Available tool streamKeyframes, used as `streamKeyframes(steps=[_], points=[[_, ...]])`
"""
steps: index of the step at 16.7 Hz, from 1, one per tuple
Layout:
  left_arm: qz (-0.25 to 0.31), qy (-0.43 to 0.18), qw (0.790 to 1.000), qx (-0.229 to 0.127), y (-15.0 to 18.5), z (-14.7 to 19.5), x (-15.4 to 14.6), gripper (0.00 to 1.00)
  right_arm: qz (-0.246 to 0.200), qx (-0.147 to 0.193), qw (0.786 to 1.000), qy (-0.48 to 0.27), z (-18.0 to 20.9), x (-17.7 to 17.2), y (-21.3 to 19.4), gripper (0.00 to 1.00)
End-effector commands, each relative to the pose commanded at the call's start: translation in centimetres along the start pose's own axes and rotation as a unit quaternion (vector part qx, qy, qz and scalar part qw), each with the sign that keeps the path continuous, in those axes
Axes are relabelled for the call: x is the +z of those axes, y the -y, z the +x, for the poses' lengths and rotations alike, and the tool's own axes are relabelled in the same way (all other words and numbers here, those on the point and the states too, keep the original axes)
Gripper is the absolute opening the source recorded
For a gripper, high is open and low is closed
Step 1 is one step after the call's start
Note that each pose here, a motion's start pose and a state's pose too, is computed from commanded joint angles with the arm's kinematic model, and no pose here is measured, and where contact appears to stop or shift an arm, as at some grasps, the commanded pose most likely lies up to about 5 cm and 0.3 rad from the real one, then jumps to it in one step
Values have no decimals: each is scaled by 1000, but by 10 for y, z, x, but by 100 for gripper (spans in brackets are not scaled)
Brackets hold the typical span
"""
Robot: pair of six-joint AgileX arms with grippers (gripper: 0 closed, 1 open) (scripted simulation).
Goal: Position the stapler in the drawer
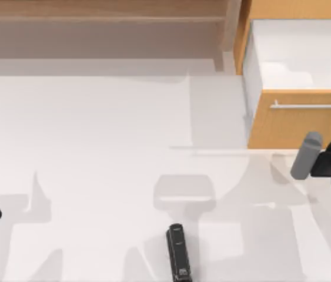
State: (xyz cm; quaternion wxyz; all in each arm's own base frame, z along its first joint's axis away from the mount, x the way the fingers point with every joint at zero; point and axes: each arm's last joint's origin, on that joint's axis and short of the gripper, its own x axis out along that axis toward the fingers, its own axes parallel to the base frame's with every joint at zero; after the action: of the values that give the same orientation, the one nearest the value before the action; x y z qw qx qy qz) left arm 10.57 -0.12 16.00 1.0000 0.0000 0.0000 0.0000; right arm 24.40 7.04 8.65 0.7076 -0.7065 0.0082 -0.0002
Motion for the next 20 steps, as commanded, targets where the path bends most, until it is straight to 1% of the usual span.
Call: streamKeyframes(steps=[4,17,18,20], points=[[0,0,1000,0,0,0,0,100,0,0,1000,0,-1,0,0,0],[0,0,1000,0,0,0,0,100,0,0,1000,0,-1,0,0,98],[0,0,1000,0,0,0,0,100,0,0,1000,0,-1,0,0,100],[0,0,1000,0,0,0,0,100,0,0,1000,0,-1,0,0,100]])
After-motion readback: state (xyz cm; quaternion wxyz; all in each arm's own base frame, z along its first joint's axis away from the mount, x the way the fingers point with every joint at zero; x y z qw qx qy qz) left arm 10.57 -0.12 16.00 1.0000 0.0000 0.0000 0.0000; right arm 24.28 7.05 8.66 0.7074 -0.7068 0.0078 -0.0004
